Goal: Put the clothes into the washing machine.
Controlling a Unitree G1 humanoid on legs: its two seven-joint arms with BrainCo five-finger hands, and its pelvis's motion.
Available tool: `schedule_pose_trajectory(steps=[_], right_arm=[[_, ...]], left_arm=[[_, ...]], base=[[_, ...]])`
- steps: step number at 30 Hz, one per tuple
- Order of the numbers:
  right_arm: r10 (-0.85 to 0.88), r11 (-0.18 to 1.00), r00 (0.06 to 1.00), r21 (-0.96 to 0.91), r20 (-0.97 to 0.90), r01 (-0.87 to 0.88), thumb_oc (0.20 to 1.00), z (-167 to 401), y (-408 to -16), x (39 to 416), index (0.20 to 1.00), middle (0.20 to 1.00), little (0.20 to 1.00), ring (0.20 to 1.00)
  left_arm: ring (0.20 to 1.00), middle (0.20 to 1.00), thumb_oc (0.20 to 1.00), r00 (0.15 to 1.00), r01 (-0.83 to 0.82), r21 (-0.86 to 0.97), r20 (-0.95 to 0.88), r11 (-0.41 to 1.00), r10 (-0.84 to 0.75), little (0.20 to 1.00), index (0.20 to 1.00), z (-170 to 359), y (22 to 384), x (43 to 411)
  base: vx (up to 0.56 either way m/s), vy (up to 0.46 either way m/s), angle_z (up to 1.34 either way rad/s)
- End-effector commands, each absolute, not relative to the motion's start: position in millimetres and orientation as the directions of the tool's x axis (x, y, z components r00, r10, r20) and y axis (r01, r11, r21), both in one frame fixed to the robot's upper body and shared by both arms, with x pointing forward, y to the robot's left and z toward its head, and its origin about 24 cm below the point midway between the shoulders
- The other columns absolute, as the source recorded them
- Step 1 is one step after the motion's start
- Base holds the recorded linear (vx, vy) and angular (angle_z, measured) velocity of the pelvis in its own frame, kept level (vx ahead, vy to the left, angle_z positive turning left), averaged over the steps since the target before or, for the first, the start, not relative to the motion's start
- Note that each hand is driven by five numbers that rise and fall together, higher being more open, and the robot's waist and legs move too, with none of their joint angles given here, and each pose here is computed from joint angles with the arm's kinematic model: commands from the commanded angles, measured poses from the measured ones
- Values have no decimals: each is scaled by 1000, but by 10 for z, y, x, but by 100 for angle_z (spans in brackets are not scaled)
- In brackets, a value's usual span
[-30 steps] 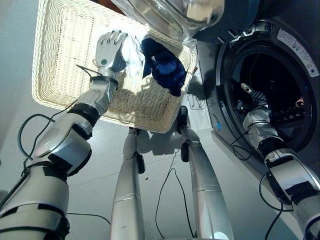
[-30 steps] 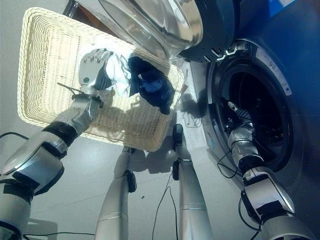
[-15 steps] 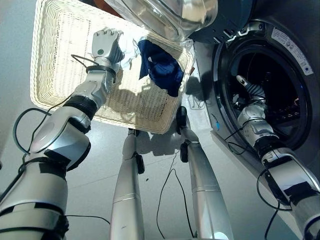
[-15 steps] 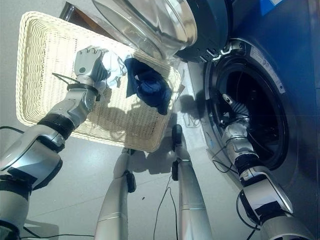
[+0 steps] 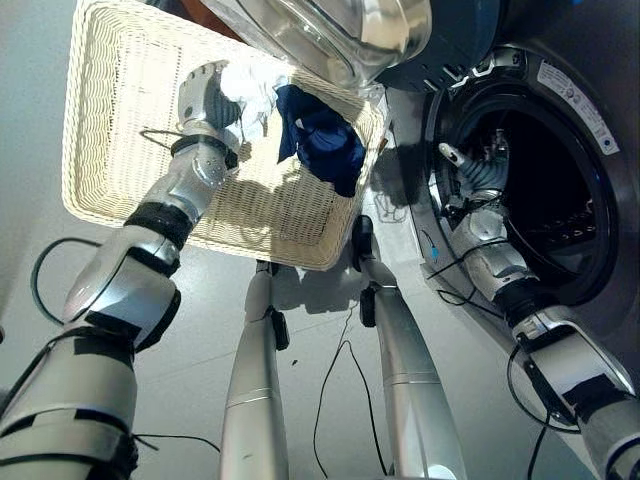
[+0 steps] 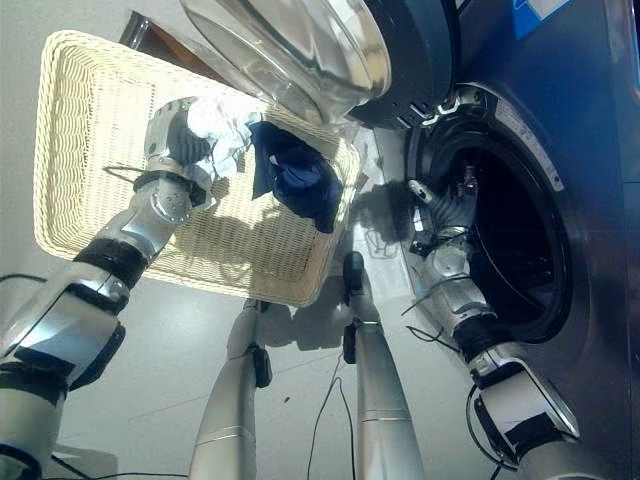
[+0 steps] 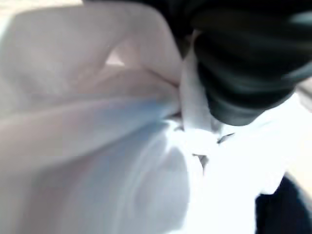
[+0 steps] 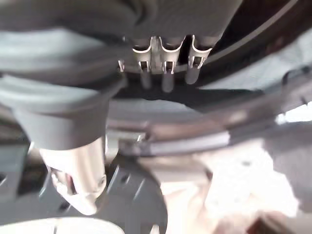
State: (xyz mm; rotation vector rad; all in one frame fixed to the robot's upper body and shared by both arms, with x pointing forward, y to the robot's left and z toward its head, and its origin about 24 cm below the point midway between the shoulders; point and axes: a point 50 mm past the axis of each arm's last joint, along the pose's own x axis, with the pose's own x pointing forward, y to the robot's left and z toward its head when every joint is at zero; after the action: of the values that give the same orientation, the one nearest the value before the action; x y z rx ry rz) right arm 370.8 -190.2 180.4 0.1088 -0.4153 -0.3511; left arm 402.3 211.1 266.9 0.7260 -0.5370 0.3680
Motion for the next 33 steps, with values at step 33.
schedule_pose_trajectory(steps=[33], right_arm=[[279, 829, 621, 143, 732, -541, 1000, 2305, -1151, 2803, 1000, 1000, 1000, 1000]], left_arm=[[200, 200, 200, 301, 518, 148, 890, 842, -342, 200, 200, 2659, 1119, 2829]], base=[[-2, -14, 2]])
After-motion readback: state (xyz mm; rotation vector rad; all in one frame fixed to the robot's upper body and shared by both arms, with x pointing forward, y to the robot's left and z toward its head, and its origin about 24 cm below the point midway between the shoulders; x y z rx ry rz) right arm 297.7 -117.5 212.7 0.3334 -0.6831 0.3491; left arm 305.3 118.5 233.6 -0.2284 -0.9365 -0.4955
